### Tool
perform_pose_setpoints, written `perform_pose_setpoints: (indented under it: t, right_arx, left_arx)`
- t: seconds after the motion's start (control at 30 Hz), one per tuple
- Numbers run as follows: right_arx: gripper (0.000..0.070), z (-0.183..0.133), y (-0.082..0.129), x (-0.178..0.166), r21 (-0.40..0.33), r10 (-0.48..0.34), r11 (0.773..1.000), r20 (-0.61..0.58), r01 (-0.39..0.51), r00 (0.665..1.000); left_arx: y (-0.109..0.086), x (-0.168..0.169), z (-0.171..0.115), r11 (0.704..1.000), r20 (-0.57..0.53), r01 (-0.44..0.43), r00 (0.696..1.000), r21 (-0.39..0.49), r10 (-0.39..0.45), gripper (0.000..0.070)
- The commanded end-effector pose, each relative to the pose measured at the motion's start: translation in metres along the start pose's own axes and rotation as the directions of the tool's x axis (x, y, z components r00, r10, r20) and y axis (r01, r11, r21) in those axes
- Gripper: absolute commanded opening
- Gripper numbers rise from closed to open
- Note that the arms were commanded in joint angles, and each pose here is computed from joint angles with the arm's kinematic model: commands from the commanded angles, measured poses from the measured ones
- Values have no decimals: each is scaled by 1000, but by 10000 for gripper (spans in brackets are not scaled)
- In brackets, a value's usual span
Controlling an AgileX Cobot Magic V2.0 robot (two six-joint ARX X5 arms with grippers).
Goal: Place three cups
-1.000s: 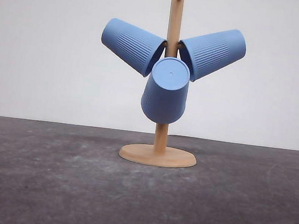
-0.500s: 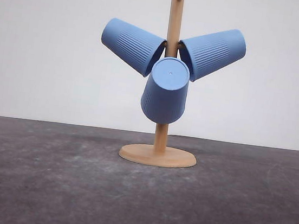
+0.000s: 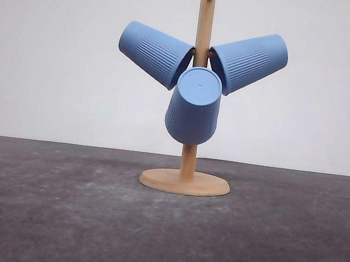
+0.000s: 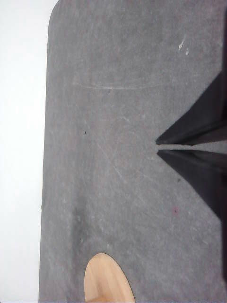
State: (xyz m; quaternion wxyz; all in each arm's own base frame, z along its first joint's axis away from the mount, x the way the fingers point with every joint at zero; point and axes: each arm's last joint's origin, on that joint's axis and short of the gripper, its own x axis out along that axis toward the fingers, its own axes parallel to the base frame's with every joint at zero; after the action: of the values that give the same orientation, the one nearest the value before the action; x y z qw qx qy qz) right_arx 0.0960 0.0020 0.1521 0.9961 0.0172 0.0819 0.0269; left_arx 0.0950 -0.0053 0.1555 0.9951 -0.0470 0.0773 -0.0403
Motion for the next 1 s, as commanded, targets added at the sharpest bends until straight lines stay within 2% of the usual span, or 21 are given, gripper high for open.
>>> perform_pose_setpoints:
  t: [0.0, 0.97]
  right_arx:
    - [17, 0, 0, 0, 10, -1, 1000, 10, 1, 1000]
    - [17, 0, 0, 0, 10, -1, 1000, 10, 1, 1000]
  left_arx:
    - [0, 1, -3, 1000, 3, -1, 1000, 3, 1, 12]
    - [0, 1, -3, 1000, 3, -1, 1000, 3, 1, 12]
